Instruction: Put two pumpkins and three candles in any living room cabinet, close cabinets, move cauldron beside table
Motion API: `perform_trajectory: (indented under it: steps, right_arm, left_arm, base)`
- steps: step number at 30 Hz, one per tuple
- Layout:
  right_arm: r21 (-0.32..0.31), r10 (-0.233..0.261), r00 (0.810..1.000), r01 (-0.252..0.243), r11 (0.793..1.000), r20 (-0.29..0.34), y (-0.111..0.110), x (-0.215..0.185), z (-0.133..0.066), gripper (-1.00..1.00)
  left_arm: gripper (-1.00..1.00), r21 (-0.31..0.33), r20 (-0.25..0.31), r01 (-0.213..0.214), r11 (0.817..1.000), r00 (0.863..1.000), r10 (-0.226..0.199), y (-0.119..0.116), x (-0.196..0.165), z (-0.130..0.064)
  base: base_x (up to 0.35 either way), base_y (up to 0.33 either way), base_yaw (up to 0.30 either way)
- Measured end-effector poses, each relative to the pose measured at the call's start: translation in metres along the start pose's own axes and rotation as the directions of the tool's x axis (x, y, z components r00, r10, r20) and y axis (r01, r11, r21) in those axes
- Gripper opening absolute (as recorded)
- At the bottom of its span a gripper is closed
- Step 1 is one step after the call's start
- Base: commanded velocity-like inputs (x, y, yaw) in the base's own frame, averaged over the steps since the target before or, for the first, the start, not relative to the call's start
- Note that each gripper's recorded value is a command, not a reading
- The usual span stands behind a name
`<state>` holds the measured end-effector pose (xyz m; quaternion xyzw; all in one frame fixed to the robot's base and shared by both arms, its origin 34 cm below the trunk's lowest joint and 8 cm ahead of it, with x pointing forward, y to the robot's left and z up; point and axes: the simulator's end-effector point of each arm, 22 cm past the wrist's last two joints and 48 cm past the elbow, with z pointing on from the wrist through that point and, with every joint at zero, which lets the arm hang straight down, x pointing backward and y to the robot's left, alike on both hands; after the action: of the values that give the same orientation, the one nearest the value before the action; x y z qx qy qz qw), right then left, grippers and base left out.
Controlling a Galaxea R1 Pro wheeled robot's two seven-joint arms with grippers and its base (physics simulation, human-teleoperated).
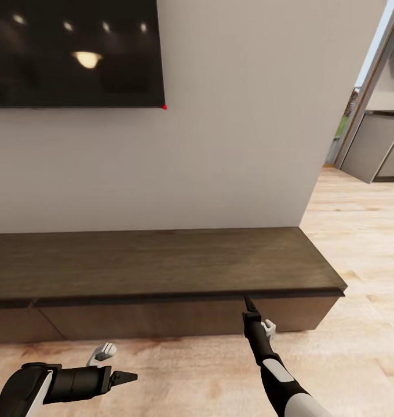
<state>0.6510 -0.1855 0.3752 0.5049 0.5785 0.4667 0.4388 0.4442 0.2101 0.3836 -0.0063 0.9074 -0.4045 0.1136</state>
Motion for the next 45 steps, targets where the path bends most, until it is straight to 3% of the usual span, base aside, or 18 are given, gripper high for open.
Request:
perform_trajectory:
  steps: [45]
  right_arm:
    - [0.0, 0.001, 1.0, -0.001, 1.0, -0.003, 0.0001, 0.0007, 0.0, 1.0]
  left_arm:
    - [1.0, -0.001, -0.001, 0.0, 1.0, 1.0, 0.0, 0.0003, 0.0001, 0.0001]
  base:
    - [0.029, 0.002, 0.0]
